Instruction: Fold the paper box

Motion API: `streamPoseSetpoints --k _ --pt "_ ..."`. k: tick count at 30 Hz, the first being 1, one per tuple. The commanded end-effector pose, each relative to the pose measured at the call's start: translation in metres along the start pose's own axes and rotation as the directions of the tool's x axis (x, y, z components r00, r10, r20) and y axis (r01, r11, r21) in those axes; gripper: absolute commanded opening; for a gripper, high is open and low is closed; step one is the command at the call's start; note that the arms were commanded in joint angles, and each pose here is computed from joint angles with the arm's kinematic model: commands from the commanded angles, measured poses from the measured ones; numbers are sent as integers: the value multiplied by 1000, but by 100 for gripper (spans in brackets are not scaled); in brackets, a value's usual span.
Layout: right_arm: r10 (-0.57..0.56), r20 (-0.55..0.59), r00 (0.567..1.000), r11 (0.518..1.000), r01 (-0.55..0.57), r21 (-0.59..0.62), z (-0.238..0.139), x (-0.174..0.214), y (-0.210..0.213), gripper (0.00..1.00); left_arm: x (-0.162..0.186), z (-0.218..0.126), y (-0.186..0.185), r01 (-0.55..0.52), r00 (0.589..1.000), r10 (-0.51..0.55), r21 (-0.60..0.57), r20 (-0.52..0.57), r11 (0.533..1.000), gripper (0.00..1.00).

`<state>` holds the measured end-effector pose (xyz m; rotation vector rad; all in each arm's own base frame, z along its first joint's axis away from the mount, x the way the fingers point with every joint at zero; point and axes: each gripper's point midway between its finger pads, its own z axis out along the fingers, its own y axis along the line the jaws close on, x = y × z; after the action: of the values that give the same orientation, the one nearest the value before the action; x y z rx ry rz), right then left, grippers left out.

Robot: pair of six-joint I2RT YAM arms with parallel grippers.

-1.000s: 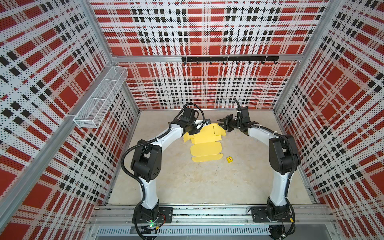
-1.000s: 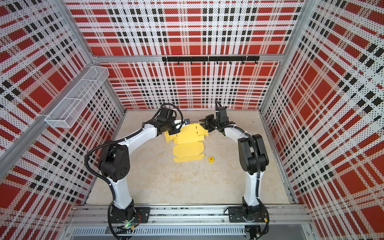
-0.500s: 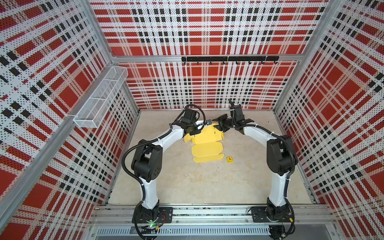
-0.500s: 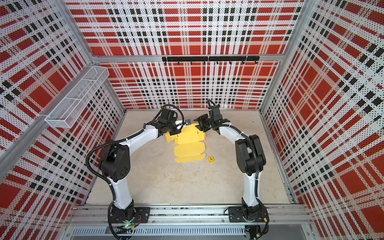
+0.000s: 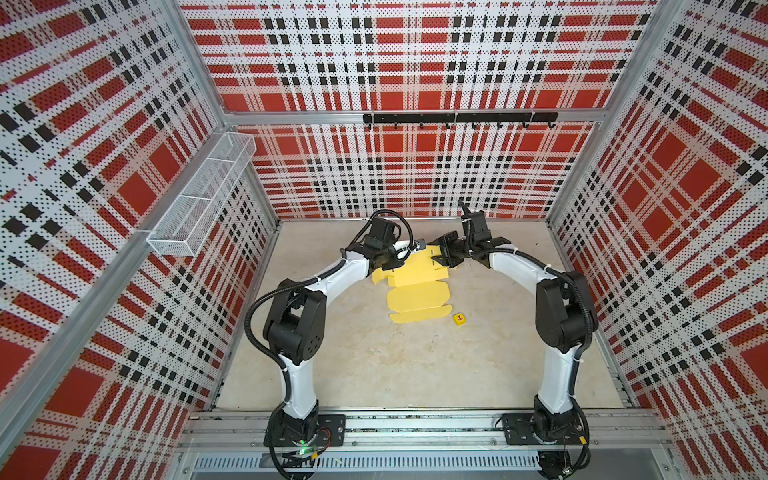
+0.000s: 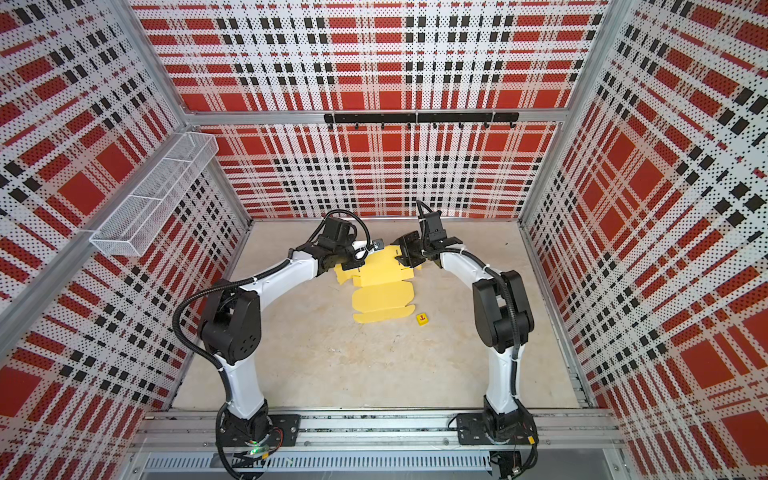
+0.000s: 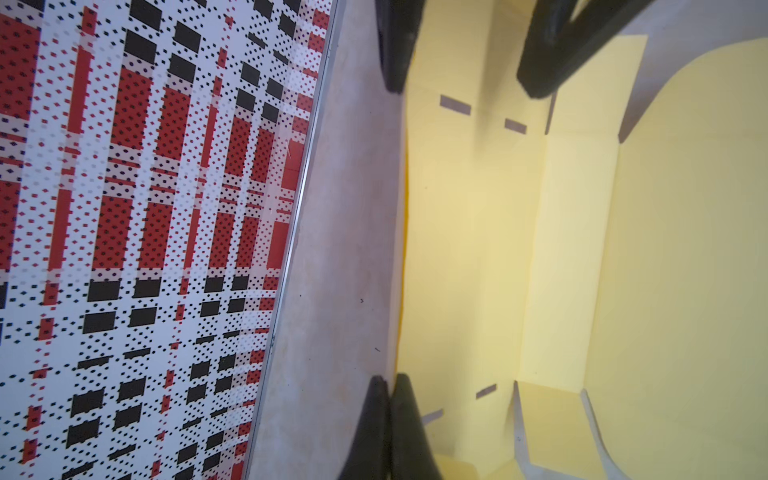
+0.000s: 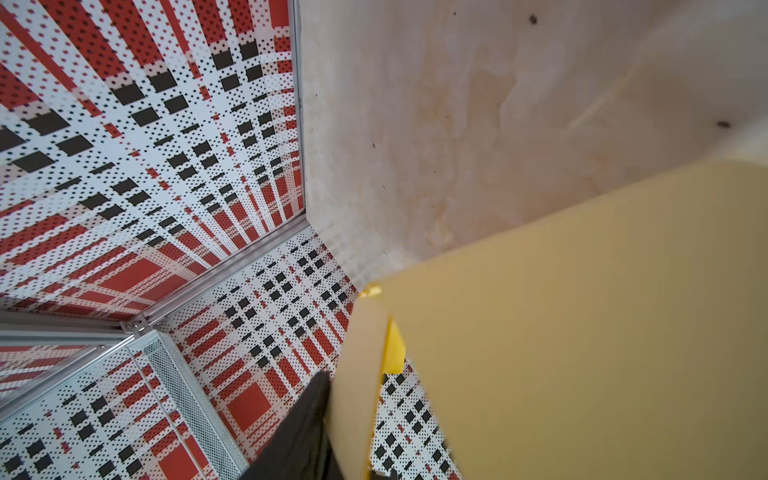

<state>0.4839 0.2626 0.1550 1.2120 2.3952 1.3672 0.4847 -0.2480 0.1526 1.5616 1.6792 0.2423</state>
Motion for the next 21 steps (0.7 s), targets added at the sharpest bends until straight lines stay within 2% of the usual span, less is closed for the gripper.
streamPoseSetpoints --k 1,7,21 --pt "-10 1 1000 1000 10 -10 -2 4 10 50 1 5 -5 -22 1000 22 -9 -4 1000 2" --pt "-33 -11 999 999 33 -5 10 10 25 50 3 7 -7 -23 1000 23 -13 -5 1000 2" --pt "-38 0 999 999 38 36 22 8 19 49 -2 6 -5 -34 999 35 -12 18 999 4"
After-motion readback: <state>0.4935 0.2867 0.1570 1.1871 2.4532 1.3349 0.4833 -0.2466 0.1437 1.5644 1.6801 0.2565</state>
